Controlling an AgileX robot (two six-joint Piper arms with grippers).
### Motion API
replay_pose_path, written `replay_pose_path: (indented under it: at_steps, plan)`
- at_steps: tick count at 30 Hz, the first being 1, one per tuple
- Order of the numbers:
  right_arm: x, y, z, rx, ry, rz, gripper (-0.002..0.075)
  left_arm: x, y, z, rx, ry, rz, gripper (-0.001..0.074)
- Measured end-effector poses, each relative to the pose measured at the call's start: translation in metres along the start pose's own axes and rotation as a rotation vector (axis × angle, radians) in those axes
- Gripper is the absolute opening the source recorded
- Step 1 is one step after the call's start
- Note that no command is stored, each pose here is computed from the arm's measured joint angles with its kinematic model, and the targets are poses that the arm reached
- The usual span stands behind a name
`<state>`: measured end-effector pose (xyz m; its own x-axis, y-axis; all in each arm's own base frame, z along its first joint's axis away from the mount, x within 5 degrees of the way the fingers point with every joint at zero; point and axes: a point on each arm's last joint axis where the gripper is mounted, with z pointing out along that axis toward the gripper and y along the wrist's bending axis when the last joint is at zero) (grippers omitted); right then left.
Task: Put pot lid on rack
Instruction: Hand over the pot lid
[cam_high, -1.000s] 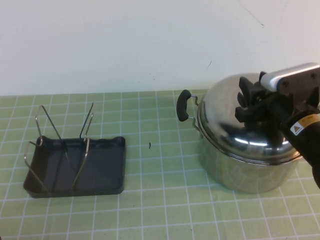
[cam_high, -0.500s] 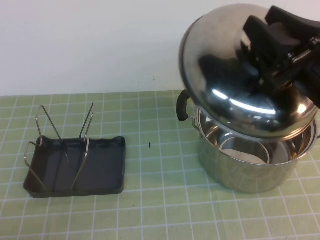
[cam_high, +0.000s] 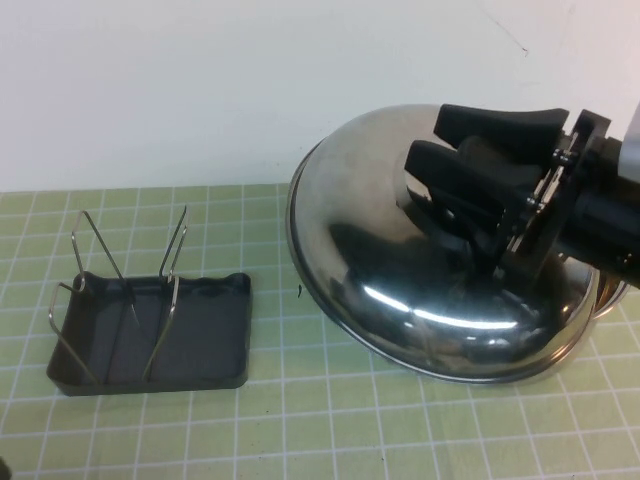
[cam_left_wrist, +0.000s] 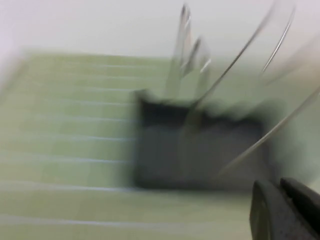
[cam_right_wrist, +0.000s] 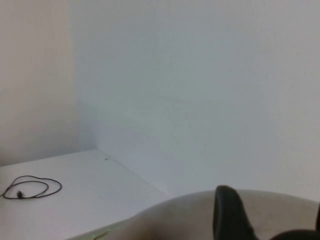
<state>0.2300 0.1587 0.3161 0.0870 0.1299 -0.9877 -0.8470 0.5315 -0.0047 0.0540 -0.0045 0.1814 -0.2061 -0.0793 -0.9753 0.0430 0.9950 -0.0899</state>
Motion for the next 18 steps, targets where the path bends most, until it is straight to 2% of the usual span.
replay_pose_path:
  at_steps: [4, 6, 8, 12, 18]
  plan:
    - [-0.001, 0.004, 0.0, -0.04, -0.011, -0.006, 0.0334, -0.014, -0.008, -0.001, 0.143, -0.105, -0.82, -0.0003]
    - [-0.001, 0.005, 0.0, -0.052, -0.014, -0.011, 0.0334, -0.018, -0.007, -0.002, 0.178, -0.141, -1.061, -0.0003]
    - [-0.001, 0.006, 0.0, -0.061, -0.009, -0.019, 0.0334, -0.021, -0.005, -0.003, 0.185, -0.18, -1.154, -0.0003]
    - [0.0, 0.007, 0.0, -0.077, 0.001, -0.034, 0.0334, -0.025, -0.001, -0.004, 0.176, -0.24, -1.217, -0.0003]
    - [0.002, 0.009, -0.001, -0.101, 0.02, -0.047, 0.0334, -0.02, -0.009, -0.003, 0.209, -0.141, -1.111, -0.0003]
